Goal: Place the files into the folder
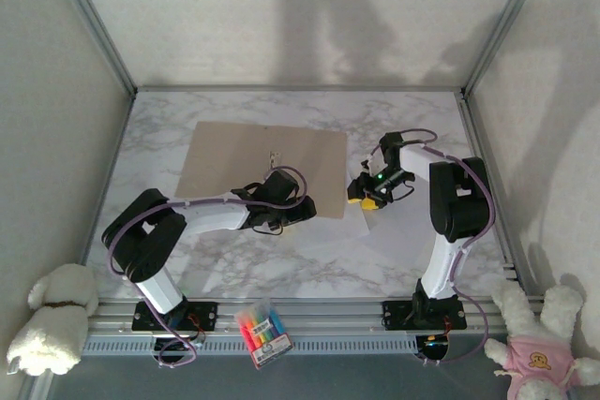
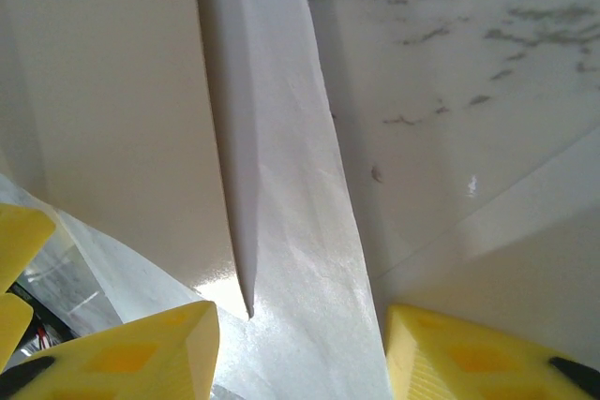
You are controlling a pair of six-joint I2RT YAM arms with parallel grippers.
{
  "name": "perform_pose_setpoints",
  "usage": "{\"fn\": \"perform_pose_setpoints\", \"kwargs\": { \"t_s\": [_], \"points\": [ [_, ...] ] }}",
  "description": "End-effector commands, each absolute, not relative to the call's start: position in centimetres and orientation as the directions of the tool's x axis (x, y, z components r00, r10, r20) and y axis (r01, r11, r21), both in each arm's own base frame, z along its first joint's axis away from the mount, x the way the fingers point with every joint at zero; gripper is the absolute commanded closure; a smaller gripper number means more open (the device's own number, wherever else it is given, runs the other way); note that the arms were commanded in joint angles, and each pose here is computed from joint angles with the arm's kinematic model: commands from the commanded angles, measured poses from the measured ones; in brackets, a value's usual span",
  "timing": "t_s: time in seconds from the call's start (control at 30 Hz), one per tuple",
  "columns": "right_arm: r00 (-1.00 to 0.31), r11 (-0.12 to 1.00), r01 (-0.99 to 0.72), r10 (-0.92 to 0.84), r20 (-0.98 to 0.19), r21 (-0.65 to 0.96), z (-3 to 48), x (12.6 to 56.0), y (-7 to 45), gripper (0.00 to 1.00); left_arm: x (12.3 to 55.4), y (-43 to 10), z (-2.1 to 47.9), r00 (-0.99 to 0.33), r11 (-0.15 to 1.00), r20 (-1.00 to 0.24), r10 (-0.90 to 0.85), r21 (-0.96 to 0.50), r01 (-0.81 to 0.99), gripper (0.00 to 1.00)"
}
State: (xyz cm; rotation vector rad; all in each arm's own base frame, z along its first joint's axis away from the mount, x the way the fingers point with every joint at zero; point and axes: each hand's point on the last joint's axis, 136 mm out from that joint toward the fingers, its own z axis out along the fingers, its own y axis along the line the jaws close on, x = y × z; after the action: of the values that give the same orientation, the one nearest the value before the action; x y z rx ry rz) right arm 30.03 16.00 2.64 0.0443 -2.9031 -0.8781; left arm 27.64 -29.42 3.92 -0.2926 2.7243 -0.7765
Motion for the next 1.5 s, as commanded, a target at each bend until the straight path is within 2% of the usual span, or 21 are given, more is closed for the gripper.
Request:
{"fn": "perform_pose_setpoints", "kwargs": {
  "t_s": [0.0, 0.4, 0.73, 1.17, 1.47],
  "points": [
    [-0.994, 0.837, 0.010, -0.050, 0.095, 0.547, 3.2, 29.4, 15.9, 0.50, 27.4, -29.5, 3.1, -0.940, 0.845, -0.239, -0.245, -0.528, -0.085, 0.21],
    [-0.992, 0.829, 0.000, -0.070, 0.103, 0.559, 2.7, 29.0, 16.5, 0.49, 27.3, -29.7, 2.6, -0.943, 0.844, -0.241, -0.228, -0.532, -0.068, 0.21],
    [-0.993, 0.801, -0.044, -0.098, 0.059, 0.597, 3.9, 29.1, 17.5, 0.51, 27.2, -29.7, 2.4, -0.945, 0.842, -0.239, -0.223, -0.535, -0.063, 0.21],
    [-0.995, 0.829, -0.034, -0.082, 0.061, 0.559, 3.2, 29.9, 17.1, 0.60, 27.1, -29.9, 2.5, -0.947, 0.840, -0.240, -0.215, -0.540, -0.054, 0.21],
    [-0.995, 0.823, -0.028, -0.077, 0.062, 0.568, 3.2, 30.6, 17.5, 0.72, 27.2, -30.0, 2.7, -0.946, 0.839, -0.245, -0.210, -0.543, -0.045, 0.21]
  ]
}}
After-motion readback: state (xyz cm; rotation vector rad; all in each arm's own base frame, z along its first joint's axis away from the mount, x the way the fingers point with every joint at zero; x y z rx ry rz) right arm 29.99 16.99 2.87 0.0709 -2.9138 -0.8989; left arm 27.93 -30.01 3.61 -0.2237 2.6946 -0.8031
